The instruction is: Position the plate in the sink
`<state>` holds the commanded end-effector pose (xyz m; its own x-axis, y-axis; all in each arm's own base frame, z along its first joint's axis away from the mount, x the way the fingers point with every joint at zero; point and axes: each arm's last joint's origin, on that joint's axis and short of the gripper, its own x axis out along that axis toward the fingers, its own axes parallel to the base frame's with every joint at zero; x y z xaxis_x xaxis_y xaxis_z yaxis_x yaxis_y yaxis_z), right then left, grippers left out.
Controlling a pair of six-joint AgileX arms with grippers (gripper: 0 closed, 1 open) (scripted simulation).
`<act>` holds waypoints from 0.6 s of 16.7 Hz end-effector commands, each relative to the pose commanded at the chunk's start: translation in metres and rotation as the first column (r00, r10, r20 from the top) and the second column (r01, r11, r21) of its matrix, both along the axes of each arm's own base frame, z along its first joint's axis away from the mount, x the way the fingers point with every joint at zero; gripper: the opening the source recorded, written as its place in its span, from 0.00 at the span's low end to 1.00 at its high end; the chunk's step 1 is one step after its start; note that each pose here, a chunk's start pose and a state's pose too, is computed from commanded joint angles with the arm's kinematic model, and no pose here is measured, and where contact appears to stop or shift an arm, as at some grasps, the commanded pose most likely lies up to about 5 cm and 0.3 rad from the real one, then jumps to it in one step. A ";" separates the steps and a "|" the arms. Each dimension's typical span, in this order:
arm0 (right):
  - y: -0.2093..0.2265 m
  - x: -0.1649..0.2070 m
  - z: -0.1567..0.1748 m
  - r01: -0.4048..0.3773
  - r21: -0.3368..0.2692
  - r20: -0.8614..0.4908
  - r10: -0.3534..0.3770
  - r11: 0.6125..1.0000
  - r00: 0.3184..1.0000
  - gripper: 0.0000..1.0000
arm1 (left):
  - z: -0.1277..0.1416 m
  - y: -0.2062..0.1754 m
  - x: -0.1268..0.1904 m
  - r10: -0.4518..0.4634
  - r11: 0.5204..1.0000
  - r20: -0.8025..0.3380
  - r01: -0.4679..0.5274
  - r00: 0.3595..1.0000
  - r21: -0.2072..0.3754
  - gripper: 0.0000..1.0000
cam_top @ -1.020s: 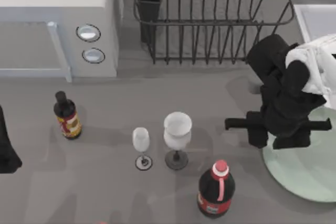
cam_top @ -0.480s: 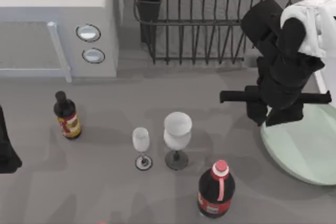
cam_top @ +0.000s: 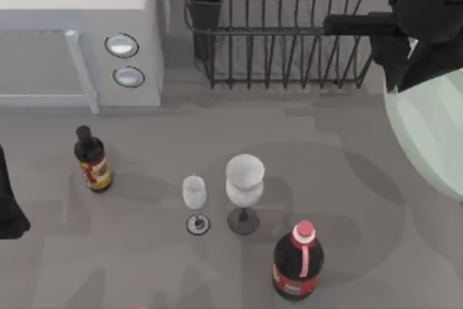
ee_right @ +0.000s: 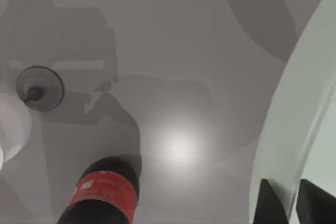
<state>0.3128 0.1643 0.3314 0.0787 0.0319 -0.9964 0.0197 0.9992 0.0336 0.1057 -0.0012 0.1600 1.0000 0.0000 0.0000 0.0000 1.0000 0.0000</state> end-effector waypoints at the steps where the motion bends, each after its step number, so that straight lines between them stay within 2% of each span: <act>1: -0.003 -0.005 0.014 0.000 0.003 0.005 0.000 1.000 1.000 0.00 | 0.000 0.000 0.000 0.000 1.000 0.000 0.000 1.000 0.000 1.00; 4: -0.010 -0.016 0.038 0.000 0.009 0.018 0.000 1.000 1.000 0.00 | 0.000 0.000 0.000 0.000 1.000 0.000 0.000 1.000 0.000 1.00; 10: -0.009 -0.016 0.038 -0.004 0.008 0.017 0.004 1.000 1.000 0.00 | 0.000 0.000 0.000 0.000 1.000 0.000 0.000 1.000 0.000 1.00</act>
<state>0.2966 0.1551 0.3698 0.0952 0.0405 -0.9946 0.0149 0.9990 0.0421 0.1057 -0.0012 0.1600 1.0000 0.0000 0.0000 0.0000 1.0000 0.0000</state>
